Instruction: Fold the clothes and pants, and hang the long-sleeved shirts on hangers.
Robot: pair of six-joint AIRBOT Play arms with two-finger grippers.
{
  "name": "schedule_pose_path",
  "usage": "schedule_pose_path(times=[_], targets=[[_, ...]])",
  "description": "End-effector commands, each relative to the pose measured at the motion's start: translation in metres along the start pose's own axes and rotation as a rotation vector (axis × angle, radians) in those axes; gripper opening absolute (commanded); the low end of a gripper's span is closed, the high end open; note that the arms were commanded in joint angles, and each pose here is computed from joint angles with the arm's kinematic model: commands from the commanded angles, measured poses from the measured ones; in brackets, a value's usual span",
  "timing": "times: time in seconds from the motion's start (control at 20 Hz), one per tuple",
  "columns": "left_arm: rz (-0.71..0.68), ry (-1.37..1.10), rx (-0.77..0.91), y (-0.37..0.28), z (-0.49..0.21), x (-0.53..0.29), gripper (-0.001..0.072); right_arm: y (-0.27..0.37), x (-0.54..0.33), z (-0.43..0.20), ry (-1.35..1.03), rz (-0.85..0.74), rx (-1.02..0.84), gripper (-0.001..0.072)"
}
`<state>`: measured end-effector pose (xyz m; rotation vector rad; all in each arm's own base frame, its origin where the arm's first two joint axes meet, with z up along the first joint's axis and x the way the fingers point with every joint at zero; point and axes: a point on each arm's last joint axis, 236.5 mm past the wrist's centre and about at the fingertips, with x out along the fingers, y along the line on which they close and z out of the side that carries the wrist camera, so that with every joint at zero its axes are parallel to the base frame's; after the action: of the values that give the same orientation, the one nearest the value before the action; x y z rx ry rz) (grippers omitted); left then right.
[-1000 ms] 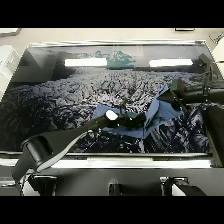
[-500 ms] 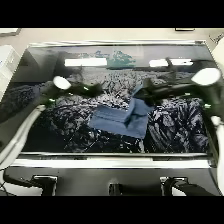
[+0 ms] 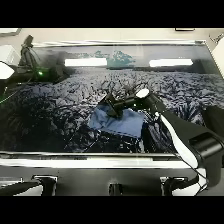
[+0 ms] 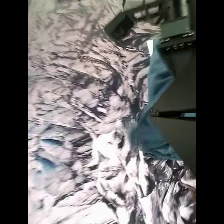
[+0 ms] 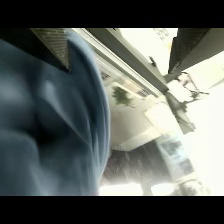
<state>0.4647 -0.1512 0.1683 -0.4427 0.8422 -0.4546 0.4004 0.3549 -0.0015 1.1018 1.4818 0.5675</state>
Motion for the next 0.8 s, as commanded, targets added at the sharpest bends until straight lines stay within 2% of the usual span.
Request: schedule_pose_path(times=[0.0, 0.1, 0.25, 0.35, 0.45, 0.6, 0.65, 0.75], targets=[[0.017, -0.018, 0.030, -0.001, 0.003, -0.017, 0.0018, -0.012, -0.032, 0.019, 0.013, 0.011, -0.016, 0.0703], [0.032, -0.020, 0.037, 0.002, 0.004, -0.017, 0.0018, -0.045, -0.100, 0.038, -0.023, -0.127, -0.040, 0.0703], [0.037, -0.022, 0.039, 0.004, 0.004, -0.017, 0.0018, -0.138, -0.216, 0.043, -0.077, -0.511, 0.021, 0.0702], [0.036, -0.022, 0.039, 0.004, 0.004, -0.017, 0.0019, -0.177, -0.247, 0.030, -0.090, -0.592, 0.095, 0.0700], [0.036, -0.022, 0.038, 0.003, 0.004, -0.017, 0.0018, -0.197, -0.225, 0.020, -0.083, -0.522, 0.112, 0.0694], [0.034, -0.017, 0.013, 0.002, 0.003, -0.017, 0.0019, -0.180, -0.168, 0.013, -0.080, -0.209, 0.038, 0.0678], [0.033, -0.017, 0.004, 0.002, 0.003, -0.017, 0.0019, -0.180, -0.158, 0.013, -0.087, -0.156, 0.052, 0.0678], [0.033, -0.019, 0.000, 0.002, 0.003, -0.017, 0.0019, -0.196, -0.149, 0.007, -0.065, -0.156, 0.092, 0.0675]])
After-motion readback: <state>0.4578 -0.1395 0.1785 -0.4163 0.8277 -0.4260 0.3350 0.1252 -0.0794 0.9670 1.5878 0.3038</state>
